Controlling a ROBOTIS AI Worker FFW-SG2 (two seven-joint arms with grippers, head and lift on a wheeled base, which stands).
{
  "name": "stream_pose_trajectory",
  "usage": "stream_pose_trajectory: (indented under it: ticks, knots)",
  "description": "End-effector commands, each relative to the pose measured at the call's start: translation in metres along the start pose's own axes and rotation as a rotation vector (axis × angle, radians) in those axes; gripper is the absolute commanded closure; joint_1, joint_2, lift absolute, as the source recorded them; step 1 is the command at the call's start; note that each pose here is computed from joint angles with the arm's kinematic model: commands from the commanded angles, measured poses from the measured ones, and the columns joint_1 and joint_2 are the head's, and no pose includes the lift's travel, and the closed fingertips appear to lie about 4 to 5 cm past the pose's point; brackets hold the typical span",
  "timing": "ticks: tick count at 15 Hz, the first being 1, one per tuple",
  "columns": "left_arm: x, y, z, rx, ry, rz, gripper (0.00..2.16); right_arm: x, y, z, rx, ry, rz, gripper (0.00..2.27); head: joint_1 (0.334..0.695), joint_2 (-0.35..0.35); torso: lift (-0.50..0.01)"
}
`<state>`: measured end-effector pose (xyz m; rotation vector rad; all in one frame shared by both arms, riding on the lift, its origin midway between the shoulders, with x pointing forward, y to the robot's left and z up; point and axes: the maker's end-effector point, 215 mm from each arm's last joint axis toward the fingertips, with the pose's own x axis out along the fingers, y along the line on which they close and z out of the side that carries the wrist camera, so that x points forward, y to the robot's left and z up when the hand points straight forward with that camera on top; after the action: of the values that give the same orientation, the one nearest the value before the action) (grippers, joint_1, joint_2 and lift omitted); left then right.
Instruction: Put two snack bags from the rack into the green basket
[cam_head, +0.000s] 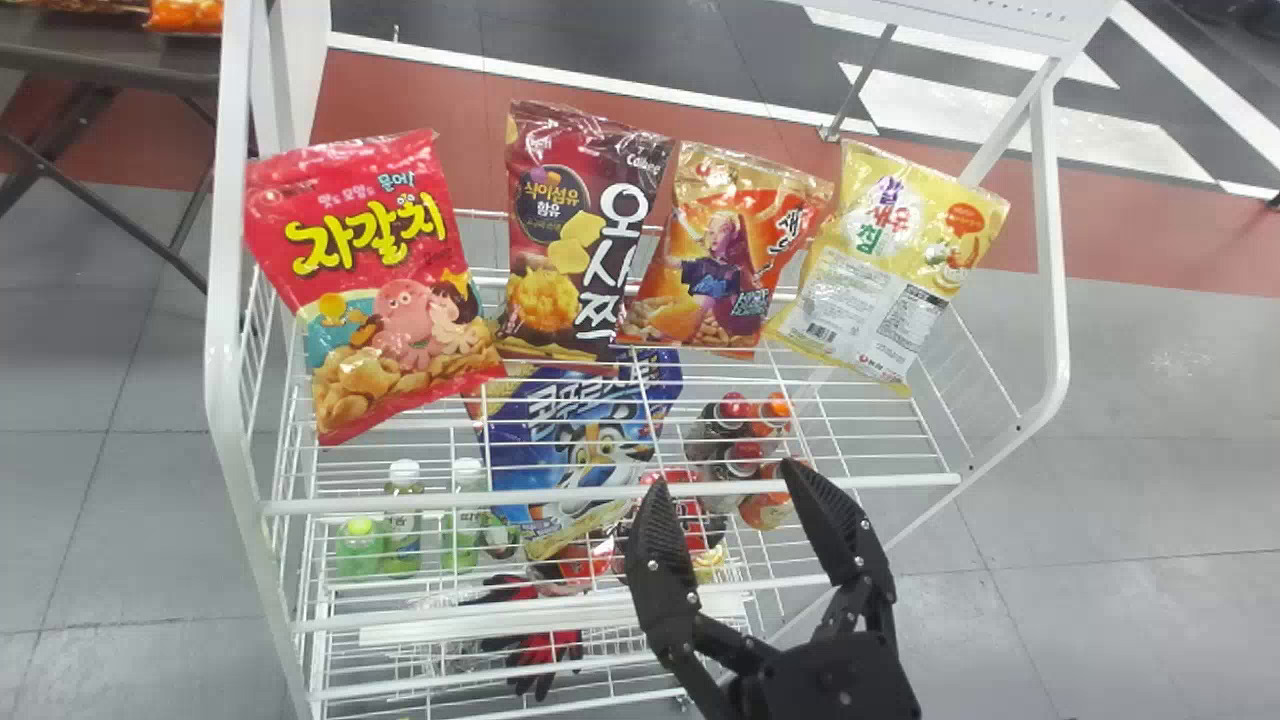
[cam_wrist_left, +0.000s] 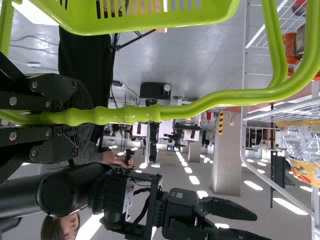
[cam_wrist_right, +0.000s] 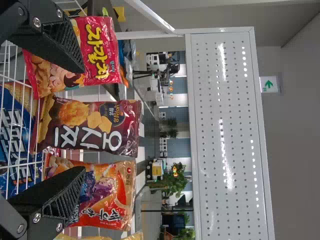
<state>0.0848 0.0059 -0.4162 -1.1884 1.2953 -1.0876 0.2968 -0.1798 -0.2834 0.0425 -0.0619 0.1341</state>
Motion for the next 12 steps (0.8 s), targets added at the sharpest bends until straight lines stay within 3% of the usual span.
stream_pose_trajectory:
  ticks: [1, 9, 12]
  knots:
    - [0.0, -0.001, 0.0, 0.003, 0.0, 0.0, 2.14, 0.002, 0.001, -0.003, -0.002, 0.001, 0.005, 0.13, 0.695, -0.35, -0.007]
    - [0.0, 0.0, 0.001, 0.006, 0.0, 0.006, 2.14, 0.009, 0.006, -0.006, 0.0, -0.002, 0.013, 0.13, 0.695, -0.35, -0.007]
    - [-0.001, 0.002, 0.001, 0.008, 0.0, 0.018, 2.14, 0.034, 0.018, -0.028, -0.018, 0.02, 0.042, 0.13, 0.695, -0.35, -0.007]
